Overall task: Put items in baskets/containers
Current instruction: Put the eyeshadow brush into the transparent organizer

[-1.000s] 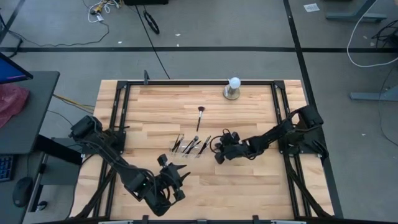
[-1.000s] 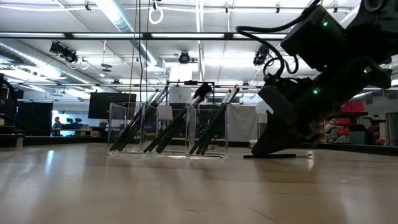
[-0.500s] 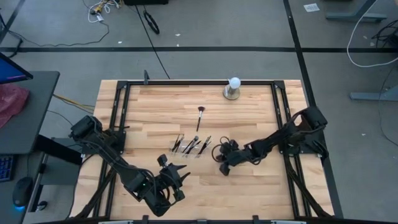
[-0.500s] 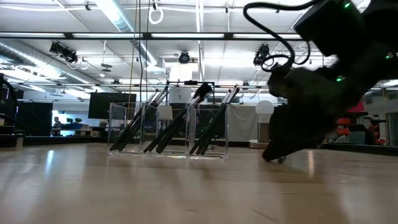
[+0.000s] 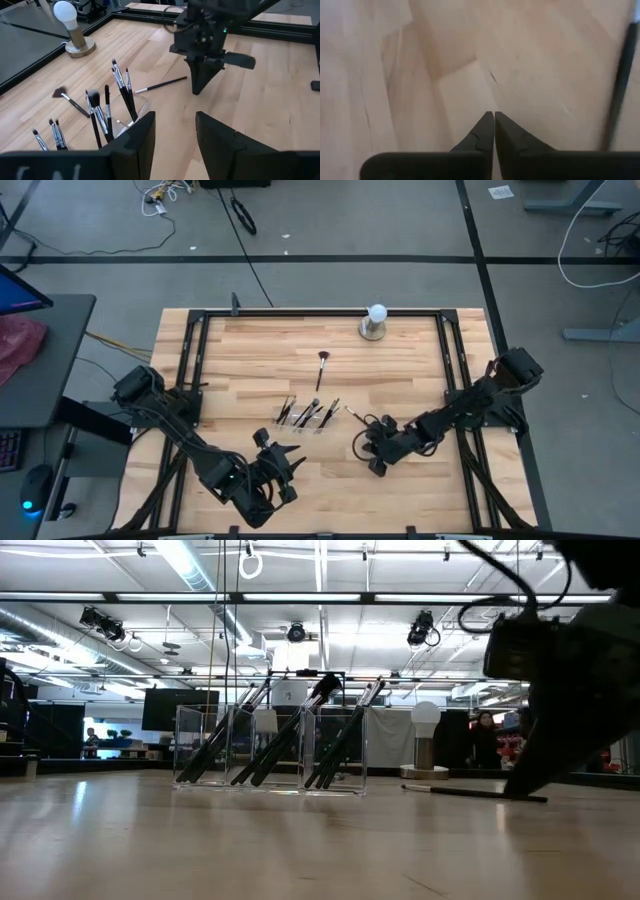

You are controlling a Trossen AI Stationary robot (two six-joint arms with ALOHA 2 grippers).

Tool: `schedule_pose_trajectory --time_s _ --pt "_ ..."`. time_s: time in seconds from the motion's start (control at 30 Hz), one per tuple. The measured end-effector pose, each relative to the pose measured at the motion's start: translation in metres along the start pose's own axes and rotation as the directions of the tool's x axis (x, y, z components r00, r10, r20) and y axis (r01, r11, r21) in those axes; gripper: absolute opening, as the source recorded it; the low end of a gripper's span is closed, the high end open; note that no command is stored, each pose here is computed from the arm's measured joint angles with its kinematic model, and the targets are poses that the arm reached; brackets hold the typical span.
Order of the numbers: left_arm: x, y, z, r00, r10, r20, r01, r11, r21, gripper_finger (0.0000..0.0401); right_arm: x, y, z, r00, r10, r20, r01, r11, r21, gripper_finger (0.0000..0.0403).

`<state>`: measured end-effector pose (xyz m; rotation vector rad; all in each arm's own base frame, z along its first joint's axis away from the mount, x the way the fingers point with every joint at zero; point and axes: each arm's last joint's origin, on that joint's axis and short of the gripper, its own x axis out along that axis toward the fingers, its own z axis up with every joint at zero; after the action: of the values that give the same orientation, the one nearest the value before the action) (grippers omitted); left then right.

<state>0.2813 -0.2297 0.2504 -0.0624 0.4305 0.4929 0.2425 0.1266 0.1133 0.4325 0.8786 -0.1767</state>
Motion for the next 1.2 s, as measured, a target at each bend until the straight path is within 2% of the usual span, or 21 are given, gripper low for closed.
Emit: schedule_pose_trajectory --time_s 0.13,0.27,0.4,0.5,0.63,0.83,1.0,1.2 --pt "0.000 0.000 0.000 1.000 0.000 0.000 0.000 1.000 0.000 0.0142 -0.006 0.005 -0.001 0.995 -0.034 0.093 0.038 0.998 -0.048 0.0039" --pt "0.000 0.000 0.000 1.000 0.000 0.001 0.000 1.000 -0.001 0.0142 -0.010 0.007 -0.001 0.965 -0.129 0.229 0.157 0.982 -0.109 0.0086" --pt "0.000 0.000 0.000 1.000 0.000 0.000 0.000 1.000 -0.001 0.0142 -0.010 0.001 0.003 0.904 -0.250 0.348 0.322 0.932 -0.167 0.0147" --pt "0.000 0.000 0.000 1.000 0.000 0.000 0.000 1.000 -0.001 0.0142 -0.007 -0.008 0.008 0.897 -0.277 0.346 0.370 0.897 -0.242 0.0182" --pt "0.000 0.000 0.000 1.000 0.000 0.001 0.000 1.000 -0.001 0.0142 0.001 -0.026 0.010 0.938 -0.200 0.284 0.303 0.872 -0.384 0.0200" --pt "0.000 0.000 0.000 1.000 0.000 0.001 0.000 1.000 0.000 0.0142 0.009 -0.057 0.014 0.980 -0.003 0.198 0.105 0.856 -0.506 0.0185" --pt "0.000 0.000 0.000 1.000 0.000 0.001 0.000 1.000 0.003 0.0142 0.011 -0.078 0.018 0.984 0.048 0.170 0.053 0.836 -0.546 0.0157" --pt "0.001 0.001 0.001 1.000 0.003 0.000 -0.003 1.000 0.001 0.0142 0.012 -0.084 0.027 0.977 0.111 0.182 0.018 0.809 -0.587 0.0126"
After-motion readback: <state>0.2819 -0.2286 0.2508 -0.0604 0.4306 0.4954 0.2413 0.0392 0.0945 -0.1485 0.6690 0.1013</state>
